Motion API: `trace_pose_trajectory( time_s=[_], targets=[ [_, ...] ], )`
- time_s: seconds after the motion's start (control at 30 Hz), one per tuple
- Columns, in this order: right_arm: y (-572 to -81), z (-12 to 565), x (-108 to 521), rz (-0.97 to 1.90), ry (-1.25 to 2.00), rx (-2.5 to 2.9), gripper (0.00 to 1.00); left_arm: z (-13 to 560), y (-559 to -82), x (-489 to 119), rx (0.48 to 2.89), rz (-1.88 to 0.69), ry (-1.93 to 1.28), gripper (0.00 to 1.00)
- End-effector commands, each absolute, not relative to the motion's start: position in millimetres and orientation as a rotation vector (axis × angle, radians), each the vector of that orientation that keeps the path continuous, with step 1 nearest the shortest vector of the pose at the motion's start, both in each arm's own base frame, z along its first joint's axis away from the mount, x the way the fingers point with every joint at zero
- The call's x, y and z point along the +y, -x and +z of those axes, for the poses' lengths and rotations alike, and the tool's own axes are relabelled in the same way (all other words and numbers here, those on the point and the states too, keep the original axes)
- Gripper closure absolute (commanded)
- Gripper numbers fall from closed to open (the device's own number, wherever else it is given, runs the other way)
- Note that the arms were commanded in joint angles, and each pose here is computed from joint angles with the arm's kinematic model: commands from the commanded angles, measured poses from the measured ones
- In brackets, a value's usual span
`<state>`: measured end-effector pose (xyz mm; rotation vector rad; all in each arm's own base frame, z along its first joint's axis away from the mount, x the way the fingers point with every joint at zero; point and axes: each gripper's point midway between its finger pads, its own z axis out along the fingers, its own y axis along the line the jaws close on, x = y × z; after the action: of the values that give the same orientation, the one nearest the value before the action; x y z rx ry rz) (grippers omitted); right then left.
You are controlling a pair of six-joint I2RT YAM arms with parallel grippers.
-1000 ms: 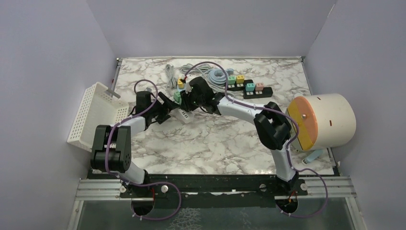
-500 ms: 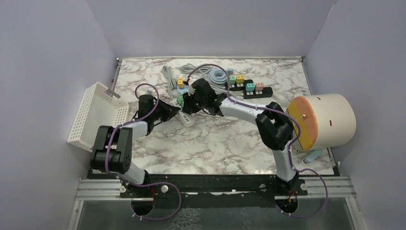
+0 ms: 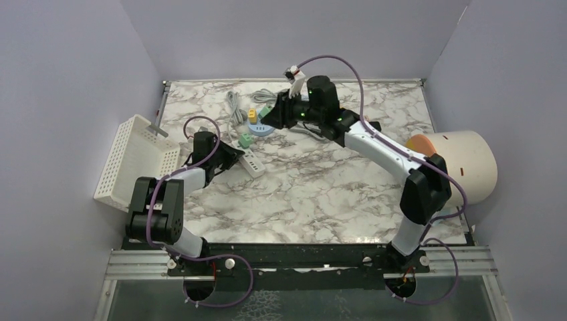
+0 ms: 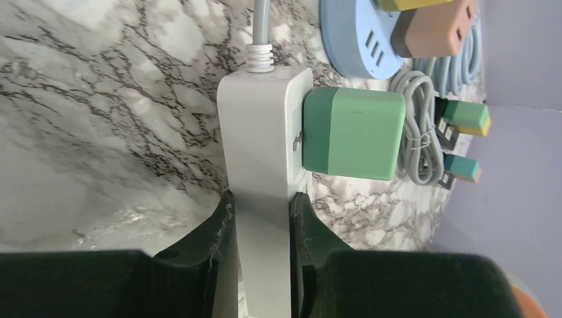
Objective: Pull the plug off the socket
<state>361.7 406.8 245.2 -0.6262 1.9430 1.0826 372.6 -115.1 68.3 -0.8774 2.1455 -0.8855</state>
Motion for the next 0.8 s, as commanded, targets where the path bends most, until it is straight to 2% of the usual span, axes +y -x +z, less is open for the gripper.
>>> trace_pose_trajectory(
  time_s=[0.0, 0.17, 0.3, 0.4, 0.63, 0.77],
  targets=[
    [-345.5, 285.4, 405.3, 1.1, 0.682, 1.858, 0.99, 68.0, -379.1, -99.6, 2.13, -0.765, 0.874, 1.0],
    [-352.0, 210.0, 357.0, 0.798, 0.616, 2.08, 0.99, 80.6, -384.5, -103.5, 2.111, -0.796, 0.835, 1.0],
    [-315.2, 149.9, 327.2, 1.006, 0.528, 2.238, 0.99, 93.9, -387.4, -114.6, 2.127, -0.859, 0.734, 1.0],
    [-292.6, 122.2, 314.3, 1.057, 0.518, 2.313, 0.99, 104.1, -386.1, -123.3, 2.152, -0.894, 0.626, 1.0],
    [-271.4, 102.9, 302.8, 1.142, 0.653, 2.37, 0.99, 129.9, -382.6, -126.2, 2.141, -0.867, 0.398, 1.0],
    [-270.0, 78.5, 298.0, 1.158, 0.678, 2.465, 0.93, 132.5, -381.0, -130.7, 2.146, -0.888, 0.335, 1.0]
  ],
)
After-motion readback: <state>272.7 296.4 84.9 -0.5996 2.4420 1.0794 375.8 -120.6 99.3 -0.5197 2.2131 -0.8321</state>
